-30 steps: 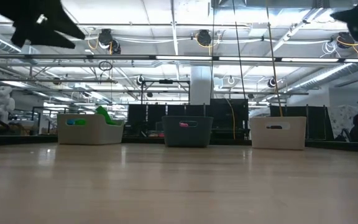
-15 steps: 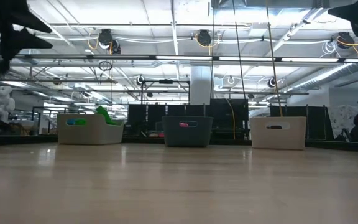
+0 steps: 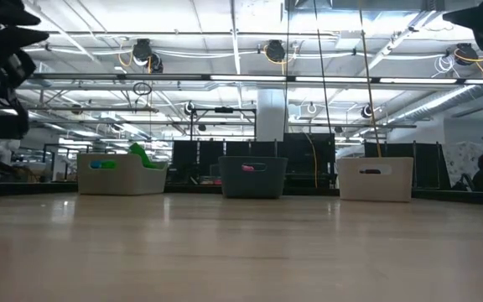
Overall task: Sort blocks by size
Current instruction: Return to Home Position
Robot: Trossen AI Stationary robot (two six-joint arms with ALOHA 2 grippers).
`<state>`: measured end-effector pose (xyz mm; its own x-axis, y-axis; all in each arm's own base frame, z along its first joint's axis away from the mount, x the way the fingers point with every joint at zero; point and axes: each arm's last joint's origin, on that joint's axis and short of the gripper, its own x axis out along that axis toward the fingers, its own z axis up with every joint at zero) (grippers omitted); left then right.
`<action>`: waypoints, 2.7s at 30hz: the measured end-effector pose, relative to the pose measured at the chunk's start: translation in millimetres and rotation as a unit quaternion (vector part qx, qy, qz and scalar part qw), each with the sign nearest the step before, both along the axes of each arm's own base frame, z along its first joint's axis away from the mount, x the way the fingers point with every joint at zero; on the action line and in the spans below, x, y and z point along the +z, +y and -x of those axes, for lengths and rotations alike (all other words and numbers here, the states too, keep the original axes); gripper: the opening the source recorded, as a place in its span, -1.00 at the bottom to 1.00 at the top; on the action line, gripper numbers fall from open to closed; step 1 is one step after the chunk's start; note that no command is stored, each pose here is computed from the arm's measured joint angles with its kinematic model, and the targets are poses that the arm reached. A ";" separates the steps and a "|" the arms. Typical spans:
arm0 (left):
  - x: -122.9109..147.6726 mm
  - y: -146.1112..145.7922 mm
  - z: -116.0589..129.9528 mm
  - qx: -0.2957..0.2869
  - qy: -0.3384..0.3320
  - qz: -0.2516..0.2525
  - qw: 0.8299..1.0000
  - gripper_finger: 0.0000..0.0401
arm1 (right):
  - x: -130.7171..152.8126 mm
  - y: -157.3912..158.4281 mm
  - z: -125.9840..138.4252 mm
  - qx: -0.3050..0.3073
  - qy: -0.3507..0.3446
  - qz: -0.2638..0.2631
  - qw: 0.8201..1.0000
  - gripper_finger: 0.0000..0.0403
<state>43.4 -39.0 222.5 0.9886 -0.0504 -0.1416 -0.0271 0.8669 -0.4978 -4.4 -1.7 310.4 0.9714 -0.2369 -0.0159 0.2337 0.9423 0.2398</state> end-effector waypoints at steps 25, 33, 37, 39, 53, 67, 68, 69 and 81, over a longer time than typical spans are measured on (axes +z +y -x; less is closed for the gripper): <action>-43.4 -6.8 -41.0 0.025 -0.126 -0.159 0.979 -0.58 | -6.3 -1.8 -11.9 0.002 -0.013 0.005 1.000 0.18; -35.3 0.9 -41.6 -0.038 -0.186 -0.176 0.966 -0.58 | -29.7 -2.9 -36.0 0.048 -0.005 -0.008 0.999 0.18; -39.9 2.1 -44.0 -0.075 -0.167 -0.152 0.971 -0.58 | -45.7 -4.4 -57.0 0.080 -0.054 -0.031 0.995 0.18; -43.4 3.0 -45.1 -0.085 -0.151 -0.151 0.973 -0.58 | -58.4 -4.8 -66.9 0.101 -0.061 -0.036 0.992 0.18; -54.2 6.7 -48.3 -0.134 -0.110 -0.130 0.976 -0.58 | -128.1 -5.9 -97.2 0.131 -0.032 -0.088 0.987 0.18; -56.9 6.7 -50.8 -0.143 -0.089 -0.094 0.981 -0.58 | -143.5 -7.7 -103.5 0.072 -0.020 -0.105 0.992 0.18; -56.5 5.8 -50.5 -0.158 -0.092 -0.088 0.979 -0.58 | -143.5 -7.7 -103.5 0.072 -0.020 -0.105 0.992 0.18; -56.2 4.2 -49.9 -0.183 -0.092 -0.070 0.976 -0.58 | -143.4 -7.8 -103.5 0.071 -0.021 -0.105 0.992 0.18; -54.7 -2.0 -46.4 -0.287 -0.069 0.044 0.954 -0.58 | -143.4 -7.8 -103.5 0.071 -0.021 -0.105 0.992 0.18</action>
<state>89.8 -41.0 167.8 0.8035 -0.5951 0.0177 0.5107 0.6737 -0.5341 99.1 -9.5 167.0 0.9955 -0.0941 -0.0093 0.0886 0.8934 0.4404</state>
